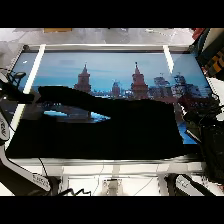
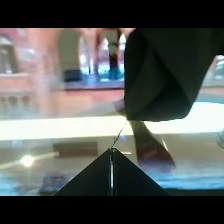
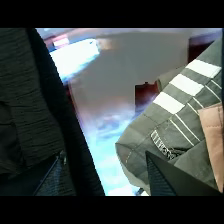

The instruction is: Fold the clothes and pants, and hang the long-sleeved shirts on hangers.

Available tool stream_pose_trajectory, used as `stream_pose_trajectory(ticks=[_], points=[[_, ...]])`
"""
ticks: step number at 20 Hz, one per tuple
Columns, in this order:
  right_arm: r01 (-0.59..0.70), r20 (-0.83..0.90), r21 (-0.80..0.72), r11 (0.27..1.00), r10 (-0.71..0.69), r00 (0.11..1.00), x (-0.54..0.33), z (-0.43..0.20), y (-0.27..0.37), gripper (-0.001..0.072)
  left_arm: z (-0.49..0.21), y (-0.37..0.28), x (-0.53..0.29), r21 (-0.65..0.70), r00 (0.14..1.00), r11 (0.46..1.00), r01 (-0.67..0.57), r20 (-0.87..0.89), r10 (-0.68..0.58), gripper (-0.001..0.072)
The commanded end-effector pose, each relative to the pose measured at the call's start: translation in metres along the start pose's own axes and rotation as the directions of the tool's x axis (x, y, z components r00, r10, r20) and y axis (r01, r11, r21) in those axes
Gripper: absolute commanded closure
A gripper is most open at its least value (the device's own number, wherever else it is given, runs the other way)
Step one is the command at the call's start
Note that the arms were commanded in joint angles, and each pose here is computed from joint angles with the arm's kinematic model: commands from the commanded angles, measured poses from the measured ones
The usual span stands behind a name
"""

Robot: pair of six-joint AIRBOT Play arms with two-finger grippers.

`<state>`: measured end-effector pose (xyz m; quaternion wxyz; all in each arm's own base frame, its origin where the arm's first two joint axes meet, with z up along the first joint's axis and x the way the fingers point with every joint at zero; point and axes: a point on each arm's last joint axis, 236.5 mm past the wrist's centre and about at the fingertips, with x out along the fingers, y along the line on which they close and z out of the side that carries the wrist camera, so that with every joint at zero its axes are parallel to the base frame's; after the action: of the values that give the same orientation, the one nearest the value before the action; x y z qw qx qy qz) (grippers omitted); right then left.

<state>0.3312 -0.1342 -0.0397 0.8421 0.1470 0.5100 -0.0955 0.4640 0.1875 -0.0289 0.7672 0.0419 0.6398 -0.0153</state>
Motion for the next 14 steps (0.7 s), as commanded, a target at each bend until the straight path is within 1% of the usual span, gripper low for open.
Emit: stream_pose_trajectory(ticks=[1, 2, 4, 7, 8, 10, 12, 13, 14], points=[[0.001, 0.0, -0.002, 1.0, -0.001, 1.0, 0.0, 0.0, 0.0, 0.0153, 0.005, -0.01, -0.042, -0.008, 0.995, 1.0, -0.014, 0.094, 0.014, 0.0704], [0.002, -0.001, -0.003, 1.0, -0.002, 1.0, 0.0, 0.0, 0.0, 0.0153, 0.006, -0.022, -0.046, -0.022, 0.988, 1.0, 0.006, 0.154, -0.003, 0.0705], [0.003, -0.001, -0.004, 1.0, -0.003, 1.0, 0.0, 0.0, -0.001, 0.0152, -0.004, -0.033, -0.046, -0.07, 0.964, 0.997, -0.022, 0.262, 0.04, 0.0705], [0.003, 0.0, -0.004, 1.0, -0.003, 1.0, 0.0, 0.0, -0.001, 0.0153, -0.046, -0.066, -0.033, -0.071, 0.94, 0.996, -0.055, 0.332, 0.075, 0.0703], [0.003, 0.0, -0.004, 1.0, -0.003, 1.0, 0.0, 0.0, -0.001, 0.0153, -0.055, -0.072, -0.031, -0.09, 0.924, 0.994, -0.067, 0.37, 0.096, 0.0702], [0.003, 0.0, -0.004, 1.0, -0.003, 1.0, 0.0, 0.0, -0.001, 0.0153, -0.055, -0.07, -0.044, -0.157, 0.868, 0.983, -0.091, 0.472, 0.156, 0.0699], [0.004, 0.001, -0.004, 1.0, -0.004, 1.0, 0.0, 0.0, -0.001, 0.0153, -0.045, -0.061, -0.057, -0.179, 0.815, 0.976, -0.124, 0.543, 0.203, 0.0698], [0.004, 0.003, -0.004, 1.0, -0.004, 1.0, 0.0, 0.001, -0.001, 0.0153, -0.043, -0.057, -0.057, -0.17, 0.807, 0.975, -0.145, 0.55, 0.216, 0.0663], [0.005, 0.006, -0.003, 1.0, -0.005, 1.0, 0.0, 0.002, -0.001, 0.0153, -0.041, -0.054, -0.052, -0.138, 0.806, 0.975, -0.176, 0.548, 0.224, 0.0428]])
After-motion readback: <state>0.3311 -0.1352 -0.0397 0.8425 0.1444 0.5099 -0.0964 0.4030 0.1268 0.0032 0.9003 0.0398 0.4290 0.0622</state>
